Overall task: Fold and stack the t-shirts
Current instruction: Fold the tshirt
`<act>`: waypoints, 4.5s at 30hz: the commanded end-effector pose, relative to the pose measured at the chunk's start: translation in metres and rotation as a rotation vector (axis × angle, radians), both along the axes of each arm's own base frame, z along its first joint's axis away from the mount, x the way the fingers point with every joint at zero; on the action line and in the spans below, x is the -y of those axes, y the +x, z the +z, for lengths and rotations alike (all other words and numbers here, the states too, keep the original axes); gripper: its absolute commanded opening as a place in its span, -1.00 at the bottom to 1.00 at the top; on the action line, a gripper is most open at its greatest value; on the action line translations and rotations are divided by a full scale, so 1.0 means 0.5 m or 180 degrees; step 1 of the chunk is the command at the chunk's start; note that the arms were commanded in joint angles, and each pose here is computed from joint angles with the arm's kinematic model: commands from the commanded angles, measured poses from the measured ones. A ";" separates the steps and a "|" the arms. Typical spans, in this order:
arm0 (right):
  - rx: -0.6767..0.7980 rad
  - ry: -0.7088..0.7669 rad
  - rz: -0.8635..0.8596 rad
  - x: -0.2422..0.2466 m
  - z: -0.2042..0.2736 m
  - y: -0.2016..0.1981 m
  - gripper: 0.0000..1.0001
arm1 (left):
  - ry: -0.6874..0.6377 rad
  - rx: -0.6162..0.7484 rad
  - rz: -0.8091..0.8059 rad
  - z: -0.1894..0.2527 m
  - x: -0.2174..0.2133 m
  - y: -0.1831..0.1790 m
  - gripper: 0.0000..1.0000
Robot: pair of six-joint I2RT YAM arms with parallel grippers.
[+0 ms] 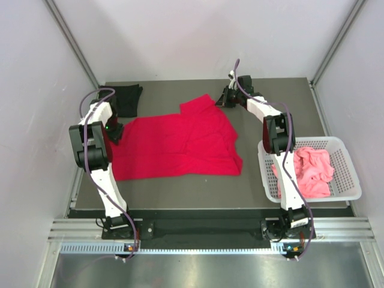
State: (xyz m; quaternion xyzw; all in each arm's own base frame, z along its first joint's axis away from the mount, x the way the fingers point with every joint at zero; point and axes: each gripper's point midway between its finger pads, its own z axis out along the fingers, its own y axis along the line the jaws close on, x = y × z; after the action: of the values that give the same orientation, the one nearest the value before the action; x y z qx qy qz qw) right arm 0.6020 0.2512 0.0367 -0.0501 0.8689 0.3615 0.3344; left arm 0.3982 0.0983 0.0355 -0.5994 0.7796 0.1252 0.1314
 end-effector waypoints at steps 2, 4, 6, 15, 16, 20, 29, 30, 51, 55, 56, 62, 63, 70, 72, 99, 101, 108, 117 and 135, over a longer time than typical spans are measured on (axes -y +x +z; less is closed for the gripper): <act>0.0278 0.0063 -0.0053 0.018 0.083 0.023 -1.00 | 0.0080 0.0191 0.0035 0.016 -0.021 0.021 -0.33; 0.0277 0.0063 -0.0053 0.018 0.083 0.023 -1.00 | 0.0072 0.0234 0.0020 0.016 -0.023 0.027 -0.52; 0.0285 0.0072 -0.0053 0.016 0.086 0.024 -1.00 | 0.0031 0.0272 -0.0007 0.014 -0.021 0.033 -0.70; 0.0294 0.0077 -0.0046 0.009 0.092 0.022 -1.00 | 0.0022 0.0274 -0.0102 0.020 -0.032 0.027 -1.00; 0.0288 0.0069 -0.0043 0.008 0.091 0.020 -1.00 | 0.0016 0.0366 -0.0122 0.030 -0.034 0.035 -1.00; 0.0293 0.0081 -0.0119 0.016 0.106 0.019 -1.00 | 0.0038 0.0545 -0.0347 0.061 -0.049 0.053 -1.00; 0.0200 0.0059 -0.0380 0.064 0.192 0.005 -1.00 | -0.0034 0.1096 -0.0906 0.125 -0.100 0.098 -1.00; 0.0156 0.0059 -0.0409 0.072 0.205 -0.004 -1.00 | -0.0007 0.1111 -0.0907 0.130 -0.112 0.096 -1.00; -0.0215 0.0127 -0.0456 0.088 0.234 -0.061 -1.00 | -0.0515 0.1752 -0.1198 0.166 -0.116 0.131 -1.00; -0.0229 0.0140 -0.0444 0.085 0.228 -0.061 -1.00 | -0.0542 0.1880 -0.1407 0.181 -0.103 0.140 -1.00; -0.0223 0.0148 -0.0442 0.084 0.230 -0.060 -1.00 | -0.0570 0.1924 -0.1466 0.185 -0.098 0.143 -1.00; -0.0212 0.0176 -0.0464 0.083 0.236 -0.050 -1.00 | -0.0661 0.2007 -0.1735 0.178 -0.085 0.162 -1.00; -0.0196 0.0173 -0.0454 0.082 0.238 -0.050 -1.00 | -0.0830 0.2026 -0.1782 0.165 -0.069 0.164 -1.00; -0.0242 0.0194 -0.0453 0.079 0.223 -0.047 -1.00 | -0.1023 0.2051 -0.2034 0.151 0.013 0.111 -0.88; -0.0247 0.0215 -0.0446 0.075 0.224 -0.048 -1.00 | -0.0960 0.2066 -0.2057 0.160 0.029 0.066 -0.83; -0.0227 0.0217 -0.0394 0.066 0.221 -0.047 -1.00 | -0.1332 0.1736 0.0073 0.052 0.031 0.006 -0.01; -0.0223 0.0207 -0.0386 0.066 0.222 -0.048 -1.00 | -0.1280 0.1776 0.0113 0.050 0.021 0.015 0.01; -0.0203 0.0198 -0.0378 0.065 0.224 -0.048 -1.00 | -0.1338 0.1789 0.0211 0.035 0.016 0.039 -0.02; -0.0195 0.0188 -0.0381 0.066 0.221 -0.046 -1.00 | -0.1408 0.1782 0.0357 0.021 0.016 0.047 -0.09; -0.0178 0.0176 -0.0358 0.056 0.226 -0.046 -1.00 | -0.1377 0.1947 -0.0045 0.053 0.010 0.093 -1.00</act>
State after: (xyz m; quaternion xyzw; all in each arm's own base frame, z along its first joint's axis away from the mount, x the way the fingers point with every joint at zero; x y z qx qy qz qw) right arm 0.5660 0.2150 0.1161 0.0439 0.8873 0.3579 0.2875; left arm 0.4199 0.0869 0.0376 -0.6585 0.6992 -0.2096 0.1832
